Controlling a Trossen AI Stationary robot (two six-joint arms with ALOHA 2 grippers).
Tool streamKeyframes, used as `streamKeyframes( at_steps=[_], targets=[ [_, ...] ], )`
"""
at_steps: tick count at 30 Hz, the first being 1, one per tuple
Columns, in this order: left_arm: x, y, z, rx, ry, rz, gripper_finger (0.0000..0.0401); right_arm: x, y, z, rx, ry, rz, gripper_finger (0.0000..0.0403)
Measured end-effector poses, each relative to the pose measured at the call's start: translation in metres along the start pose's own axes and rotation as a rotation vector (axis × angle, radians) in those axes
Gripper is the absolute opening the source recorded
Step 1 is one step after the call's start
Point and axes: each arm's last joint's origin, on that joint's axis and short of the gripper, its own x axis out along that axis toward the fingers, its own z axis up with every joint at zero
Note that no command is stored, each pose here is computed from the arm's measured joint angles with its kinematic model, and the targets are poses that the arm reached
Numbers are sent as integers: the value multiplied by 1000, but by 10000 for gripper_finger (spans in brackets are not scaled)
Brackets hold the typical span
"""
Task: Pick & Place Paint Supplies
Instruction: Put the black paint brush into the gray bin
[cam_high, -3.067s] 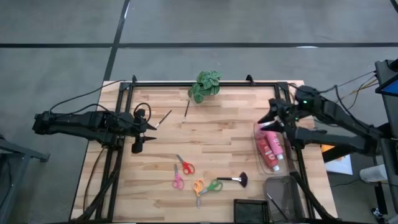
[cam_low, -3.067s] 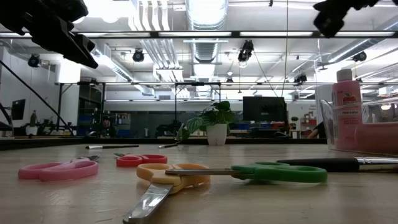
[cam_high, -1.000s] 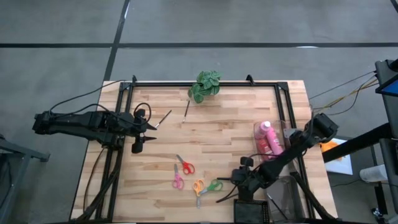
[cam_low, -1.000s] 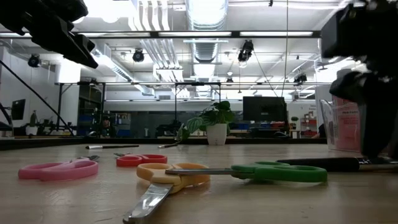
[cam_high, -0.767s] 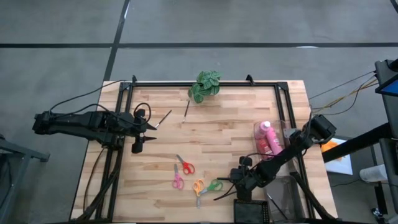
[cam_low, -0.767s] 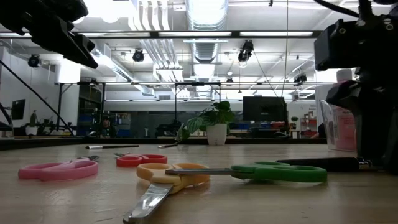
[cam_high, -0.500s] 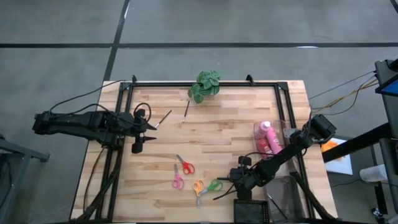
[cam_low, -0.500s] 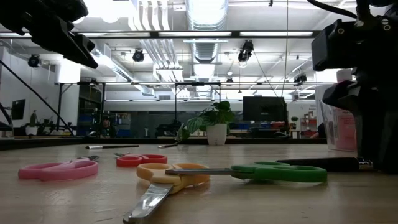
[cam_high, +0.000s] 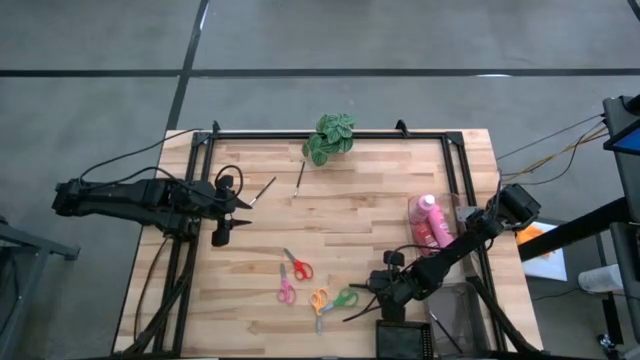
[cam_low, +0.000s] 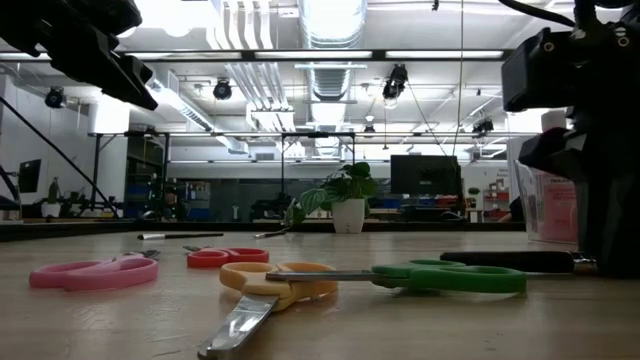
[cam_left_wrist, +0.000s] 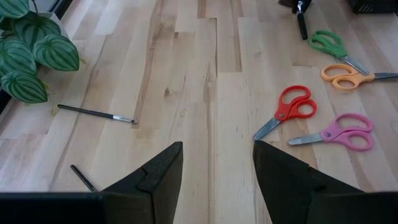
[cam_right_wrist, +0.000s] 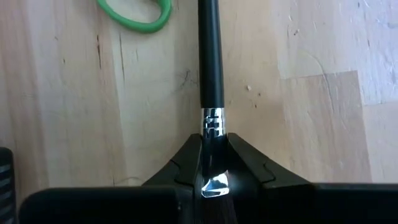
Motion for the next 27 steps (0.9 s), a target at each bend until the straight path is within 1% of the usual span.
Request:
streamKeyframes(
  at_steps=[3, 5, 7, 11, 14, 16, 19, 22, 25, 27],
  targets=[
    [0, 0, 0, 0, 0, 0, 197, -8, -4, -1, -3, 12, -9, 41],
    [0, 0, 0, 0, 0, 0, 197, -17, -8, -1, -1, 13, -12, 32],
    [0, 0, 0, 0, 0, 0, 197, -32, -10, 1, 8, -11, 11, 24],
    [0, 0, 0, 0, 0, 0, 197, -64, -16, 4, 37, -77, 72, 22],
    [0, 0, 0, 3, -1, 0, 197, -92, -21, 6, 117, -145, 150, 23],
    [0, 0, 0, 3, 0, 0, 197, -109, -25, 5, 197, -176, 205, 24],
    [0, 0, 0, 3, 0, 0, 197, -132, -31, 2, 331, -184, 305, 25],
    [0, 0, 0, 3, 0, 0, 197, -148, -31, -4, 464, -162, 386, 26],
    [0, 0, 0, 3, 0, 0, 197, -156, -28, -12, 515, -142, 427, 27],
    [0, 0, 0, 3, 0, 0, 197, -157, -26, -17, 499, -145, 409, 27]
  ],
)
